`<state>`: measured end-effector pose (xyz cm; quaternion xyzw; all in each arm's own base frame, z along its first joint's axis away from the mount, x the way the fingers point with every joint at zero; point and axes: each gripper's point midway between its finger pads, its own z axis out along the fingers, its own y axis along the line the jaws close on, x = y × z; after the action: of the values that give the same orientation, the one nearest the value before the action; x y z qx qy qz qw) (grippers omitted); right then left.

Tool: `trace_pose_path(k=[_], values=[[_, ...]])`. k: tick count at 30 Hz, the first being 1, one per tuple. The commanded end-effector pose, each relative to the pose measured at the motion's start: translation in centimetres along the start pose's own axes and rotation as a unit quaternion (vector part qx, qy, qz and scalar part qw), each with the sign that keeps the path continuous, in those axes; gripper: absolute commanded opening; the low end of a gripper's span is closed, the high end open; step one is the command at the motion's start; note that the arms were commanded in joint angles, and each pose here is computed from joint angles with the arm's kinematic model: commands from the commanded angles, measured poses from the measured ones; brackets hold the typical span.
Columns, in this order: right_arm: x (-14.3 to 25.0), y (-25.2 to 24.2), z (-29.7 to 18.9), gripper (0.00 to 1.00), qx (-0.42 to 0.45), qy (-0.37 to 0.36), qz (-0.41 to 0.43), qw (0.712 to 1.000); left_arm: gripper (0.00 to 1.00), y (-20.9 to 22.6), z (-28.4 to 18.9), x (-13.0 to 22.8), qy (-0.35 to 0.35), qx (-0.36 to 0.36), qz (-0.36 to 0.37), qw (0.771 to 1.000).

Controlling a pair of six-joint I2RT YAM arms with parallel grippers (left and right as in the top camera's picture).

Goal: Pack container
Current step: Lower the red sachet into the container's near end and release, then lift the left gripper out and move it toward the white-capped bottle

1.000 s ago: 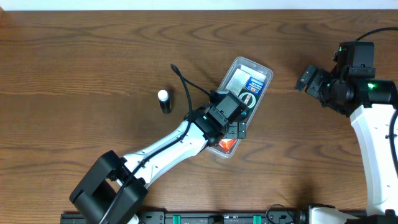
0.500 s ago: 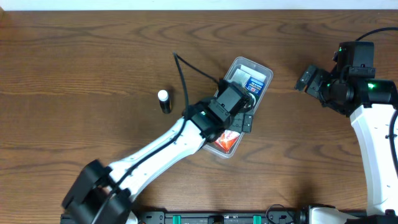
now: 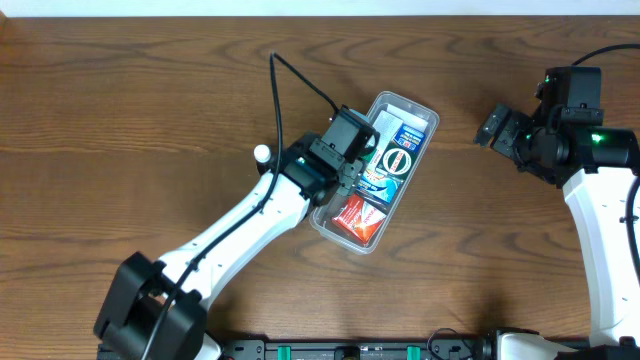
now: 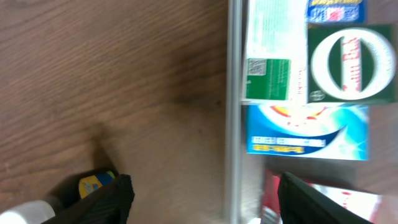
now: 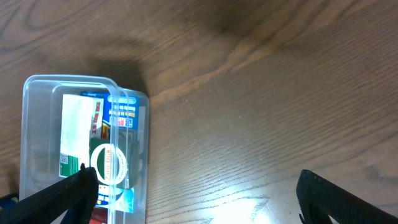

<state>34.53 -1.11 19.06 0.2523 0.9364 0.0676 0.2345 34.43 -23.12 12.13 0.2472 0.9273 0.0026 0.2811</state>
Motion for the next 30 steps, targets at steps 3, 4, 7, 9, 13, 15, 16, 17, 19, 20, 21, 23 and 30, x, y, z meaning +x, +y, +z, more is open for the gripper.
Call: trace_pose_path(k=[3, 4, 7, 9, 13, 15, 16, 17, 19, 20, 21, 23, 30], values=[[-0.2, 0.0, -0.6, 0.99, -0.004, -0.008, 0.005, 1.000, 0.65, -0.7, 1.4, 0.3, 0.013, 0.061, 0.049, 0.997], [-0.2, 0.0, -0.6, 0.99, -0.004, -0.008, 0.005, 1.000, 0.64, -1.1, 1.5, 0.4, 0.016, 0.079, 0.047, 0.996], [-0.2, 0.0, -0.6, 0.99, -0.004, -0.008, 0.005, 1.000, 0.63, -1.9, 2.0, 0.8, 0.024, 0.115, 0.041, 0.992], [-0.2, 0.0, -0.6, 0.99, -0.004, -0.008, 0.005, 1.000, 0.61, -2.4, 2.1, 0.9, 0.027, 0.128, 0.041, 0.991], [-0.2, 0.0, -0.6, 0.99, -0.004, -0.008, 0.005, 1.000, 0.55, -2.4, 2.1, 1.0, 0.028, 0.130, 0.041, 0.990], [-0.2, 0.0, -0.6, 0.99, -0.004, -0.008, 0.005, 1.000, 0.53, -2.4, 2.1, 1.1, 0.031, 0.130, 0.041, 0.990], [-0.2, 0.0, -0.6, 0.99, -0.004, -0.008, 0.005, 1.000, 0.53, -2.5, 2.1, 1.3, 0.033, 0.131, 0.041, 0.990], [-0.2, 0.0, -0.6, 0.99, -0.004, -0.008, 0.005, 1.000, 0.54, -2.6, 2.2, 1.5, 0.035, 0.133, 0.042, 0.990], [-0.2, 0.0, -0.6, 0.99, -0.004, -0.008, 0.005, 1.000, 0.54, -2.6, 2.3, 2.0, 0.041, 0.134, 0.041, 0.989], [-0.2, 0.0, -0.6, 0.99, -0.004, -0.008, 0.005, 1.000, 0.54, -2.6, 2.5, 2.2, 0.043, 0.134, 0.041, 0.989], [-0.2, 0.0, -0.6, 0.99, -0.004, -0.008, 0.005, 1.000, 0.54, -2.6, 2.5, 2.3, 0.044, 0.134, 0.041, 0.989], [-0.2, 0.0, -0.6, 0.99, -0.004, -0.008, 0.005, 1.000, 0.53, -2.6, 2.7, 2.4, 0.045, 0.134, 0.042, 0.989], [-0.2, 0.0, -0.6, 0.99, -0.004, -0.008, 0.005, 1.000, 0.50, -2.9, 4.2, 3.2, 0.060, 0.133, 0.042, 0.988]])
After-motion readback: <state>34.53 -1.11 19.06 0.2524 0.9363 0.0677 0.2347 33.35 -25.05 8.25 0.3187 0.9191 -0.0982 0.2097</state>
